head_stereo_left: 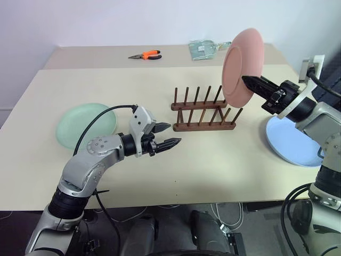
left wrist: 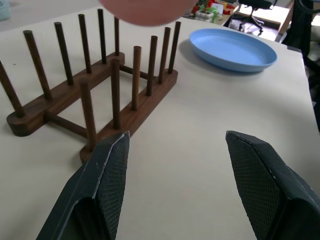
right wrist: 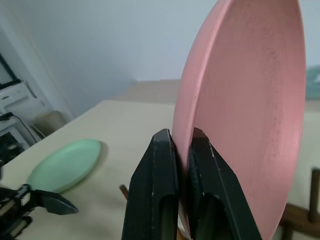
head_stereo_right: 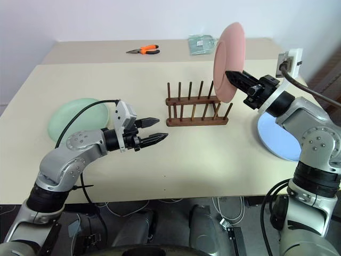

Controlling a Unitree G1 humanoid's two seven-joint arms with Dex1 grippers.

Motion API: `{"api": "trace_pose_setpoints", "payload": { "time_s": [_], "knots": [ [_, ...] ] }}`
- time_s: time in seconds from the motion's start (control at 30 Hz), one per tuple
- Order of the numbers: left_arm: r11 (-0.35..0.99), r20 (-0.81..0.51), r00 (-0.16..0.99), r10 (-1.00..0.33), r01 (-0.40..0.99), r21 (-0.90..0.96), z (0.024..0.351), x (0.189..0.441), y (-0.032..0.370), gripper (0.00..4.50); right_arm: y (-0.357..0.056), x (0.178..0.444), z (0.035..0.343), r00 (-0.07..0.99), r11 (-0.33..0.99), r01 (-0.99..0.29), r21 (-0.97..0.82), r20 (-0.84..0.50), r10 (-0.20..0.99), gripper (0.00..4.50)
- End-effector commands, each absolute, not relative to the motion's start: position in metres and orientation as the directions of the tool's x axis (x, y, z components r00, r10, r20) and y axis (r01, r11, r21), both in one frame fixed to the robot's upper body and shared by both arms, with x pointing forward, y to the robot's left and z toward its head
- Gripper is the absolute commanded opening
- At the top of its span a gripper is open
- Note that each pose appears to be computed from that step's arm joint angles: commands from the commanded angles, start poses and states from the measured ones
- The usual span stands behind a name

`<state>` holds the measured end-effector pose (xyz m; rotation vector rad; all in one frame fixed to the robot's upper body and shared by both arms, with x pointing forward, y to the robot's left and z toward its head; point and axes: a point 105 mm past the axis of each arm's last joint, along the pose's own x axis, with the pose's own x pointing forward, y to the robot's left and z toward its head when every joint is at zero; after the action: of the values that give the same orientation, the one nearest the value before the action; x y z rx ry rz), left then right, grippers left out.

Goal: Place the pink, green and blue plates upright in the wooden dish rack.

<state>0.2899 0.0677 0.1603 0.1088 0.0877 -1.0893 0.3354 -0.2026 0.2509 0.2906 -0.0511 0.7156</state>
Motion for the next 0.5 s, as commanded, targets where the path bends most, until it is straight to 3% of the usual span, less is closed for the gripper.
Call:
{"api": "trace_pose_setpoints", "payload": {
  "time_s": [0.03, 0.13, 0.27, 0.3, 0.37, 0.43, 0.5],
  "knots": [
    [0.447, -0.092, 0.453, -0.887, 0.891, 0.073, 0.170, 0.285, 0.067, 3.13, -0.208, 0.335, 0.263, 0.743, 0.704, -0.669, 0.237, 0.189, 0.643, 0.00],
    [0.453, -0.103, 0.457, -0.883, 0.889, 0.067, 0.167, 0.285, 0.068, 3.19, -0.210, 0.336, 0.262, 0.739, 0.697, -0.673, 0.249, 0.191, 0.646, 1.06],
    [0.558, -0.078, 0.559, -0.825, 0.829, 0.038, 0.167, 0.299, 0.079, 4.49, -0.225, 0.346, 0.278, 0.823, 0.835, -0.546, 0.062, 0.224, 0.522, 3.05],
    [0.605, -0.070, 0.607, -0.792, 0.795, 0.044, 0.168, 0.307, 0.086, 4.50, -0.232, 0.348, 0.288, 0.842, 0.871, -0.492, 0.001, 0.257, 0.475, 3.54],
    [0.714, -0.045, 0.718, -0.695, 0.696, 0.071, 0.172, 0.324, 0.104, 4.50, -0.244, 0.351, 0.302, 0.868, 0.917, -0.387, -0.090, 0.300, 0.396, 3.54],
    [0.868, -0.008, 0.869, -0.495, 0.495, 0.035, 0.178, 0.352, 0.138, 4.50, -0.252, 0.350, 0.320, 0.872, 0.940, -0.296, -0.171, 0.353, 0.339, 3.54],
    [0.989, 0.002, 0.989, -0.150, 0.150, -0.018, 0.182, 0.377, 0.197, 4.50, -0.242, 0.343, 0.336, 0.839, 0.910, -0.275, -0.310, 0.384, 0.385, 3.76]
  ]
}}
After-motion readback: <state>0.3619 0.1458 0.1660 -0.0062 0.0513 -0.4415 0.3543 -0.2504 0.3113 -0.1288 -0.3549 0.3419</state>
